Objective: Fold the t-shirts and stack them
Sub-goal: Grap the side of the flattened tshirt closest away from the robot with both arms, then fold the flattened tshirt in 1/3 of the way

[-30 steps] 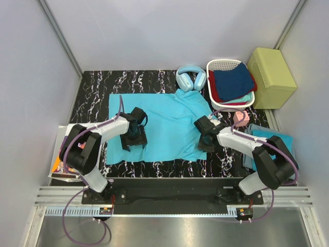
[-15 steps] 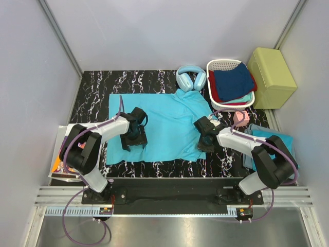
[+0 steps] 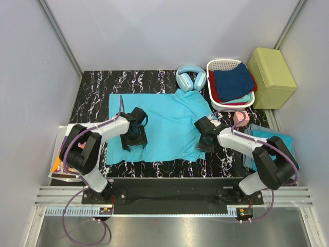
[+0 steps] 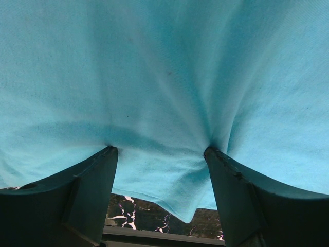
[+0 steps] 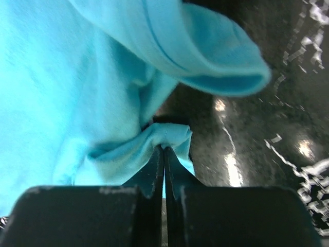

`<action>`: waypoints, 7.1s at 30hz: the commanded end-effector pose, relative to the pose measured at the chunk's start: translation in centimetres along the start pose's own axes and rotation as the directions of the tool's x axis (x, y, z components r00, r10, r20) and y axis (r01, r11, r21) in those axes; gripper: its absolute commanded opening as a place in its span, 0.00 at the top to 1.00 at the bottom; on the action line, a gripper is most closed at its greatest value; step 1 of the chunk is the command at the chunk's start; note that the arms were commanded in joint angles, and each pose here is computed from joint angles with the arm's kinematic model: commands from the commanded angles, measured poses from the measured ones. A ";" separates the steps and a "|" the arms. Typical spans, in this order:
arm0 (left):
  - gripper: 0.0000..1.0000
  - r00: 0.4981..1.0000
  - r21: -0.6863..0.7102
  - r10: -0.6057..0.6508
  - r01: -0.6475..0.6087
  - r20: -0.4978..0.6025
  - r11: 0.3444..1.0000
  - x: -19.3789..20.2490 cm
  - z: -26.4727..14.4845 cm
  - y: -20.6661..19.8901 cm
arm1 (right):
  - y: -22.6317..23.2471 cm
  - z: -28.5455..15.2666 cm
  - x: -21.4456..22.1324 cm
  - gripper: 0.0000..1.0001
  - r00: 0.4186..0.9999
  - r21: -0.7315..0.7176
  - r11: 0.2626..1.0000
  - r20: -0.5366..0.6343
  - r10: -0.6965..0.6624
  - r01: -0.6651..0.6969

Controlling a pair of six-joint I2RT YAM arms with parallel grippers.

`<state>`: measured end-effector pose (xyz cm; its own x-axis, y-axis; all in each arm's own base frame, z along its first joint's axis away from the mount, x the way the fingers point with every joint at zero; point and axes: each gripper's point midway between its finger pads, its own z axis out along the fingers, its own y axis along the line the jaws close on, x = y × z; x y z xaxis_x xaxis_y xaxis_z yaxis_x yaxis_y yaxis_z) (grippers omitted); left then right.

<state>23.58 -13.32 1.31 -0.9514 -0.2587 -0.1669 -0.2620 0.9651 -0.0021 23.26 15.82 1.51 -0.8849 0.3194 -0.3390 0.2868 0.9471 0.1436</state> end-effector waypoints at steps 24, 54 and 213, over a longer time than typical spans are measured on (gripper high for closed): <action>0.26 0.998 0.002 -0.034 0.034 0.045 0.999 0.3 -2.2 0.8 | -2.9 -7.5 -2.0 1.00 0.991 0.038 0.998 0.117 -0.063 0.059; 0.29 0.908 -0.073 -0.418 0.415 -0.033 0.907 3.6 0.0 9.8 | -2.6 -7.9 -2.1 1.00 0.989 0.003 0.998 0.131 -0.067 0.068; 0.98 0.896 -0.091 -0.402 0.423 0.188 0.902 -13.5 -3.6 9.9 | -1.1 -2.3 -17.0 1.00 0.955 0.213 0.967 0.286 0.076 -0.141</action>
<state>31.34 -1.69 3.23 -0.7369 -0.6537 -0.1720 -0.6669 0.7447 0.0269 35.33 10.18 6.55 -0.7790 0.3732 -0.5039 0.4546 0.8896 -0.0439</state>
